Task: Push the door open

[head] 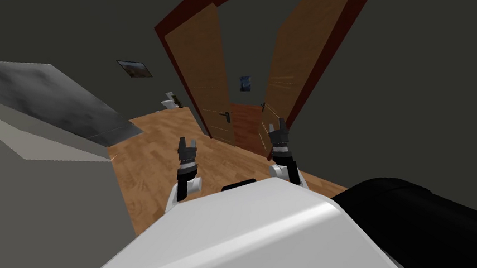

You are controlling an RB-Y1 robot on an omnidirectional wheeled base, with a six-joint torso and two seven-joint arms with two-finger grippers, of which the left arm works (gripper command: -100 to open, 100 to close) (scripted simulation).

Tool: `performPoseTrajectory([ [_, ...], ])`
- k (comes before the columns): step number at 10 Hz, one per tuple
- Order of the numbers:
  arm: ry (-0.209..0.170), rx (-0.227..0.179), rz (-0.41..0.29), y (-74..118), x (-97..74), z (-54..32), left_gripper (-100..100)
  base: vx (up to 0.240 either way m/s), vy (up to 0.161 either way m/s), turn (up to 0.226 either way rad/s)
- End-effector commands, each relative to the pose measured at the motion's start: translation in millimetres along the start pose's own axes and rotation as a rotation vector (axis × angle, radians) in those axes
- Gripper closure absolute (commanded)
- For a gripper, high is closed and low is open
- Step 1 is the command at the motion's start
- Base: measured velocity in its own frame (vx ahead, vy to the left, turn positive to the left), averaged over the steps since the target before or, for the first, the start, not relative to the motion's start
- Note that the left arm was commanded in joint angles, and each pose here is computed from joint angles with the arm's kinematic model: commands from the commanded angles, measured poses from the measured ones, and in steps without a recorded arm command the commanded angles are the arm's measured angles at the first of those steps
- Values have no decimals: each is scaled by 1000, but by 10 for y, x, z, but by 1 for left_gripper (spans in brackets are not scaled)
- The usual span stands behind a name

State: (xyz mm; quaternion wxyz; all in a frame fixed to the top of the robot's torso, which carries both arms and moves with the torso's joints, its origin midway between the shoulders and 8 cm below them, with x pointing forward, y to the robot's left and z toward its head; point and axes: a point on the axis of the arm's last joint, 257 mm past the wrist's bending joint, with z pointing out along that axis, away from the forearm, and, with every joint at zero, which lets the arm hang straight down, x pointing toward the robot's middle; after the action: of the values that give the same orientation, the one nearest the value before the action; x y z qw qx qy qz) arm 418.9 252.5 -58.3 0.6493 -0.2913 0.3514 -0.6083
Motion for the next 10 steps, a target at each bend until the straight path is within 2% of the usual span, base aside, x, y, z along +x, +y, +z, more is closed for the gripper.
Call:
performPoseTrajectory([
  [1,8,-17,-5,105,46,13,-100,108,57,-52],
  [10,45,-107,-33,666,231,104,-100,89,49,-58],
])
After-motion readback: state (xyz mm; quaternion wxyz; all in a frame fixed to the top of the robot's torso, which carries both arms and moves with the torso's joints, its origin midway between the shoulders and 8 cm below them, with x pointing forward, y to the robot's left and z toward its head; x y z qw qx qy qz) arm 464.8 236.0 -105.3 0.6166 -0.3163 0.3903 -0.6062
